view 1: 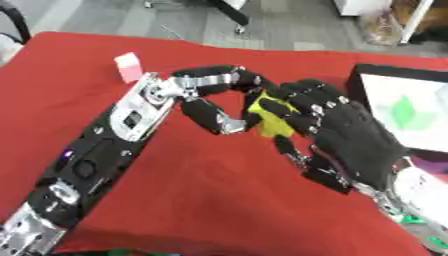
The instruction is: Pick up the objects with one hand, pass them to the other hand, and then place them into the box on the other side of the table.
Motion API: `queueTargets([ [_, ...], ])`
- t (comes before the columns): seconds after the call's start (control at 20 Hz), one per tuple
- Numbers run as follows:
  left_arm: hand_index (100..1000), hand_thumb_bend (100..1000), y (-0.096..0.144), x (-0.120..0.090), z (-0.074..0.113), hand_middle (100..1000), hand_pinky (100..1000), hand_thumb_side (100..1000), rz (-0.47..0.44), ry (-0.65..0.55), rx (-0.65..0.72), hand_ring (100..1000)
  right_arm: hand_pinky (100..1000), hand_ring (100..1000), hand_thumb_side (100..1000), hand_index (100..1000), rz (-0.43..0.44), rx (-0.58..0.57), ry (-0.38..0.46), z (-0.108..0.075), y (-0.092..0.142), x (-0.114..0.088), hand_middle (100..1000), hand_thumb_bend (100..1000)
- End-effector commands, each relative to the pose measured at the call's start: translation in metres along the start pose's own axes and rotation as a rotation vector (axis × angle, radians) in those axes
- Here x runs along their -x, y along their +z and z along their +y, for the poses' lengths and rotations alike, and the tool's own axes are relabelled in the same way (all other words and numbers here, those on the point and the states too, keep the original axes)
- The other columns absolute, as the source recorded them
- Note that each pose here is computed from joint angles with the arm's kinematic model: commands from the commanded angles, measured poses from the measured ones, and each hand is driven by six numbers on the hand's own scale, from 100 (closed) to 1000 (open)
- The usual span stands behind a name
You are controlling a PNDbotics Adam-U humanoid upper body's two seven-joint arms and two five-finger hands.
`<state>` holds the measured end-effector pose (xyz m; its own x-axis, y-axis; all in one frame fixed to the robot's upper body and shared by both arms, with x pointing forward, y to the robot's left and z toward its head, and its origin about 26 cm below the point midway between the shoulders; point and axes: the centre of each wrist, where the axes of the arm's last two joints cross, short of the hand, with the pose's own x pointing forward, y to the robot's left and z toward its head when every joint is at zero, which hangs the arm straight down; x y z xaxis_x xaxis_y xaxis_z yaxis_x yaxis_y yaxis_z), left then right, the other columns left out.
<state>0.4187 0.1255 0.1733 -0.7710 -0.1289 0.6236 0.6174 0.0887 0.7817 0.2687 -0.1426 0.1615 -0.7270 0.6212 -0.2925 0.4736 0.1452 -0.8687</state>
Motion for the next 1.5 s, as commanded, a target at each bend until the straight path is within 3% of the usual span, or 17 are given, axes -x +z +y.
queueTargets([
  [0.05,597,100,0.002,-0.009,0.014,413,796,309,-0.09,-0.141,0.117,449,851,824,100,917,0.007,-0.002,0.039,-0.006,0.001,0.007,845,114],
  [0.25,601,100,0.002,-0.011,0.016,417,796,303,-0.095,-0.149,0.117,452,856,825,100,920,0.002,-0.011,0.046,-0.006,0.001,0.007,849,127],
  [0.45,606,100,0.002,-0.012,0.018,422,771,292,-0.095,-0.153,0.114,457,861,831,100,932,-0.017,-0.019,0.036,-0.004,0.001,0.004,862,241],
  [0.6,606,100,0.002,-0.012,0.021,421,767,271,-0.095,-0.156,0.106,457,870,834,229,942,-0.033,-0.017,0.032,-0.004,0.001,0.004,877,371],
  [0.8,605,100,0.002,-0.013,0.025,420,767,264,-0.096,-0.167,0.1,456,885,840,305,951,-0.047,-0.021,0.035,-0.004,0.001,0.004,896,475],
  [1.05,602,100,0.002,-0.014,0.027,415,766,273,-0.095,-0.183,0.109,452,894,838,287,954,-0.045,-0.025,0.049,-0.006,0.0,0.008,902,479],
  [1.5,601,100,0.0,-0.016,0.025,413,809,288,-0.099,-0.176,0.125,452,899,820,164,943,-0.003,-0.015,0.109,-0.01,-0.002,0.013,889,361],
])
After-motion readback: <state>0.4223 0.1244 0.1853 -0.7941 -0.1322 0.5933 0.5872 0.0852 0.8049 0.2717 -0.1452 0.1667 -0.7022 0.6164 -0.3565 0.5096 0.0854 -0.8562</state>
